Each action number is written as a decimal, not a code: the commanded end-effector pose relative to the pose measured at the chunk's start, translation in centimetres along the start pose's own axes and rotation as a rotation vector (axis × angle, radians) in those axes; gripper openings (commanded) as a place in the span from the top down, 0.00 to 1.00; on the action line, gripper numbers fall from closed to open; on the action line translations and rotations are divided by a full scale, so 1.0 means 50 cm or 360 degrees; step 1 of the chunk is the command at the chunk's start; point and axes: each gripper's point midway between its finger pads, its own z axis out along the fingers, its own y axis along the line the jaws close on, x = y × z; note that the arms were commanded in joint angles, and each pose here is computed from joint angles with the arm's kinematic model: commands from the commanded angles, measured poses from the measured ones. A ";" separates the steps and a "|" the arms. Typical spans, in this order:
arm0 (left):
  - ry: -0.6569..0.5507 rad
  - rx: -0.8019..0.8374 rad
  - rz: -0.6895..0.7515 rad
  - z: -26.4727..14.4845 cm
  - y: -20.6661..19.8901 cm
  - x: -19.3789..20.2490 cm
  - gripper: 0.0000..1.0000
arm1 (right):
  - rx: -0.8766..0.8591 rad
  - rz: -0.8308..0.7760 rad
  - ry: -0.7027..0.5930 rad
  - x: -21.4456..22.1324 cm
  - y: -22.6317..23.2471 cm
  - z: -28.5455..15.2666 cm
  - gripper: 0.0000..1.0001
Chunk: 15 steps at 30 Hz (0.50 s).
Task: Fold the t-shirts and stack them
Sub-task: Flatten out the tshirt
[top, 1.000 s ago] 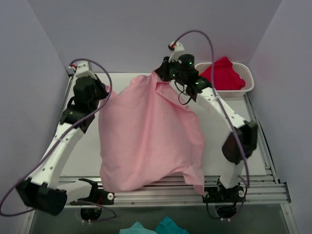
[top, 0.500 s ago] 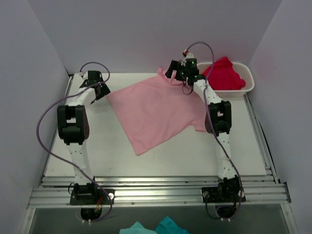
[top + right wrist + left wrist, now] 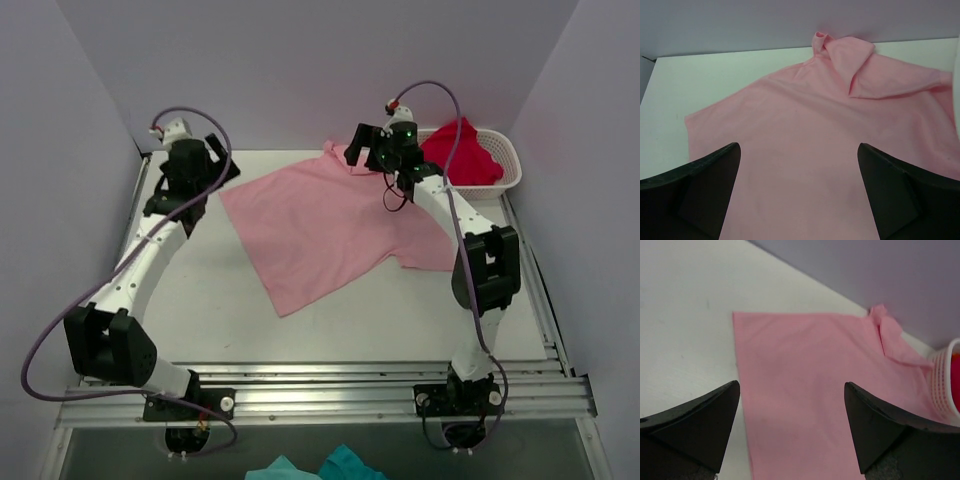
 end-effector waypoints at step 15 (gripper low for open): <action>0.0715 0.0230 -0.0124 -0.357 0.100 0.457 0.04 | 0.0495 0.0037 -0.0305 -0.041 -0.056 -0.317 0.00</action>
